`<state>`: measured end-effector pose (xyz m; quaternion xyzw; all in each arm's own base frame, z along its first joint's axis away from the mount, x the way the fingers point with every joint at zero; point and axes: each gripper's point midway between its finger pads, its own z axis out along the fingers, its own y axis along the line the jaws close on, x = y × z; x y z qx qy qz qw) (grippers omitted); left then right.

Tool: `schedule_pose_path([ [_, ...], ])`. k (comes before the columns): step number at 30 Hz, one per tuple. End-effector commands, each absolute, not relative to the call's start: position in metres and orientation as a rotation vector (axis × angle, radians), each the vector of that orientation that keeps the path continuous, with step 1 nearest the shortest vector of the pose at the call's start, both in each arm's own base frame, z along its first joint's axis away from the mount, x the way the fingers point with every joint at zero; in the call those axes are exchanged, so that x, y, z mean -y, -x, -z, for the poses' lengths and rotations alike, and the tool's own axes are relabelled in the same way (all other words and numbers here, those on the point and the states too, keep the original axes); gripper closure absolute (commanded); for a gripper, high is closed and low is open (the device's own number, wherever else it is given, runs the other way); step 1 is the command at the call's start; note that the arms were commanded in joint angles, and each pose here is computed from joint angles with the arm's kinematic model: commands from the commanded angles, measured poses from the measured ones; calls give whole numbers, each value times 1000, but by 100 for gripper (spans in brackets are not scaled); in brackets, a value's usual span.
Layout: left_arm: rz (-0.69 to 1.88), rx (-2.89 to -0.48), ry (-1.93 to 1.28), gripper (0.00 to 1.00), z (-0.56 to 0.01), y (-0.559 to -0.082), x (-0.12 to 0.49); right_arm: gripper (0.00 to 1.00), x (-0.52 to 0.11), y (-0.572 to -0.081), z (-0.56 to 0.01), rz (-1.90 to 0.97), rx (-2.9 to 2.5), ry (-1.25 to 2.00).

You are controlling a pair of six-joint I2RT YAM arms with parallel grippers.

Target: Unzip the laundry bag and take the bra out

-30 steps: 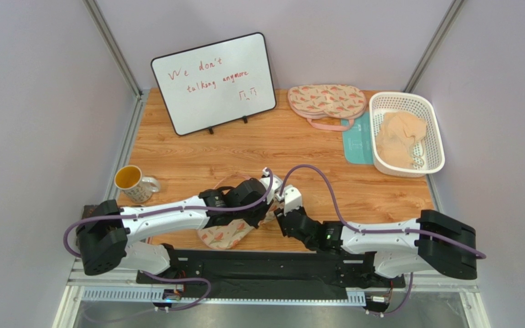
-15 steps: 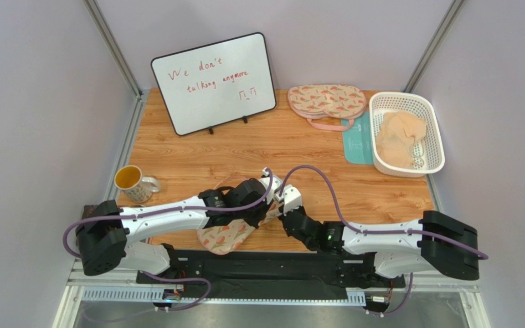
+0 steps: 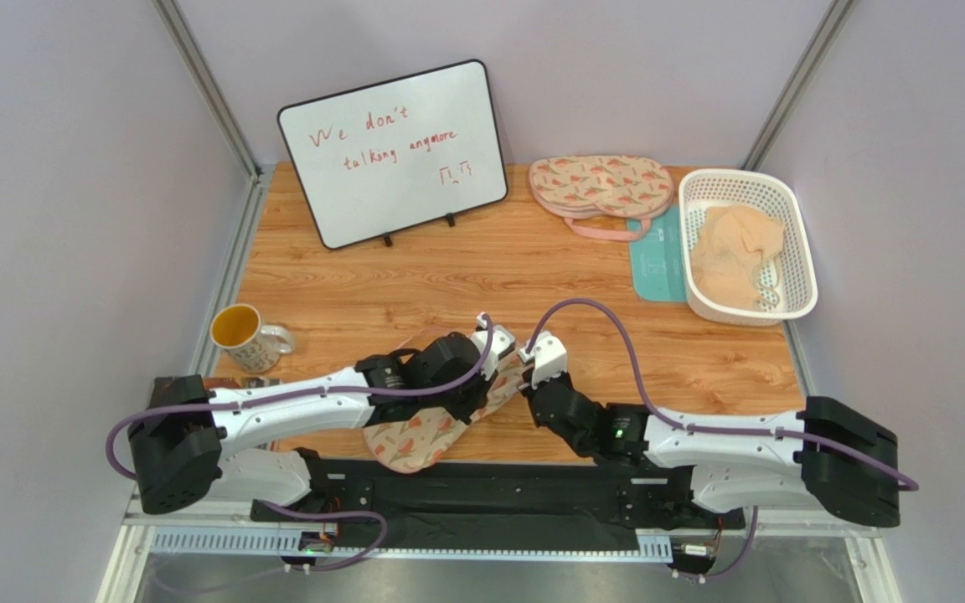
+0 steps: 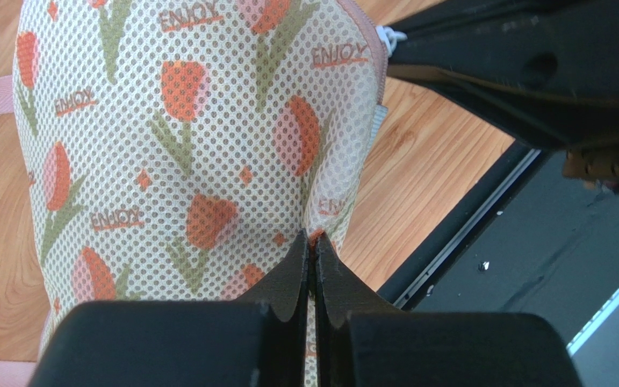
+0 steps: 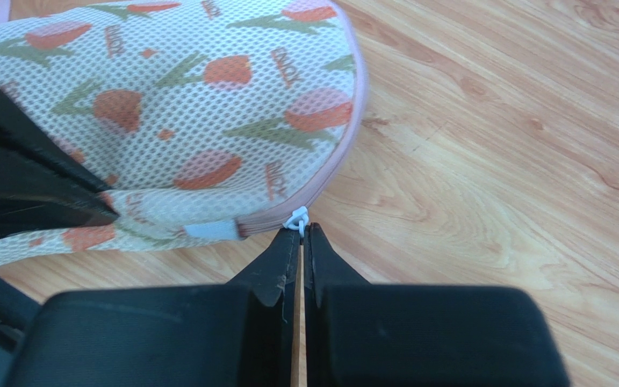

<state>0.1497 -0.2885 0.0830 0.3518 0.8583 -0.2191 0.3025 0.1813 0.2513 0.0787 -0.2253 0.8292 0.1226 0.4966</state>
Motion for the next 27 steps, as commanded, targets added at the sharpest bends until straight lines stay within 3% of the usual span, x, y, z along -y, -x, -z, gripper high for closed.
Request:
schedule_pose_path([
  [1,598,-2267,-1004,100,-80,-139,283,100,-232,-198,-88,-239,-1987,487],
  [16,639,-2224,-1048,99,-82,-133,284,100,-224,-206,-68,-267,-2119,504],
  [19,653,-2182,-1056,71,-96,-137,298,100,-226,-200,-62,-281,-2156,504],
  [20,657,-2171,-1058,58,-100,-138,303,100,-226,-199,-60,-284,-2163,504],
  [25,651,-2072,-1061,39,-130,-149,325,100,-226,-191,-57,-337,-2187,482],
  [26,661,-2048,-1061,29,-136,-150,330,100,-227,-189,-60,-358,-2185,469],
  [27,671,-2036,-1065,28,-138,-151,334,100,-227,-188,-61,-372,-2186,464],
])
